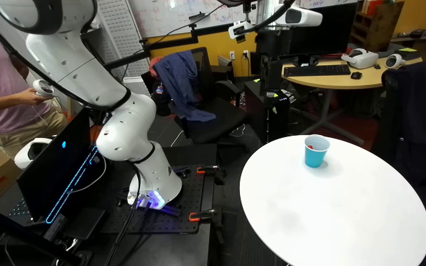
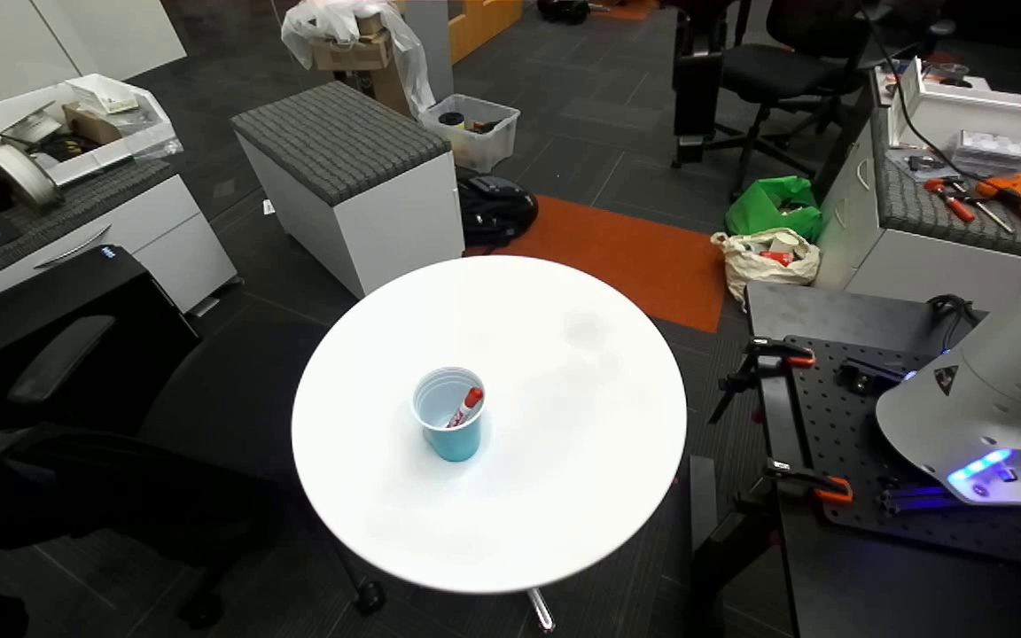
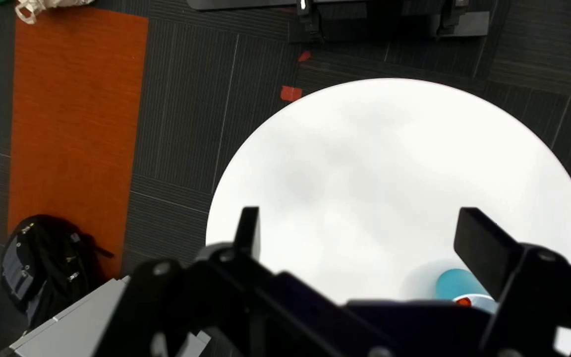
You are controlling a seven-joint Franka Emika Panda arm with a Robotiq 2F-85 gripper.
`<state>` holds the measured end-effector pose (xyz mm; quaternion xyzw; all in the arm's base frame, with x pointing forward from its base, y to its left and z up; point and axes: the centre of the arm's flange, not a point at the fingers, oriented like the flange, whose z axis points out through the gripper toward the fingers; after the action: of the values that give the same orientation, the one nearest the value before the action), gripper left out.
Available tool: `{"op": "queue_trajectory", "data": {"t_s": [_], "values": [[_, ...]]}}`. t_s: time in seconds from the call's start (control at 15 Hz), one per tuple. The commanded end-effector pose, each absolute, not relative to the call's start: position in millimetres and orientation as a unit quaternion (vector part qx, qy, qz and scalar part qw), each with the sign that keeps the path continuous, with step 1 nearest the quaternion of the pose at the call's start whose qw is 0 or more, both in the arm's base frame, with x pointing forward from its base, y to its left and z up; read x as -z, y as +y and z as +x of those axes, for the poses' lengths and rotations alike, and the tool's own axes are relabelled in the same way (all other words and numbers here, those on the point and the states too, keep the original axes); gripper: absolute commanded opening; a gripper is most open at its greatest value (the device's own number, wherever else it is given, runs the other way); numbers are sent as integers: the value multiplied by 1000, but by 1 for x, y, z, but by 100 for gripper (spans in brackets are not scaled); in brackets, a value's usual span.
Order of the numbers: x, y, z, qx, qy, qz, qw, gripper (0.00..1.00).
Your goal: Remove the marker from the cup and put it on the table
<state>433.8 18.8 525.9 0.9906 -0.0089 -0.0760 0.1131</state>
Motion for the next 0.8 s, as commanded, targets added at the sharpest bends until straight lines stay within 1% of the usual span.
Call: {"op": "queue_trajectory", "data": {"t_s": [0.0,0.33,0.73], "values": [[-518,33,467,82,-1,989,125,100],[-494,49,487,85,27,990,108,100],[-470,65,506,80,55,990,104,100]]}}
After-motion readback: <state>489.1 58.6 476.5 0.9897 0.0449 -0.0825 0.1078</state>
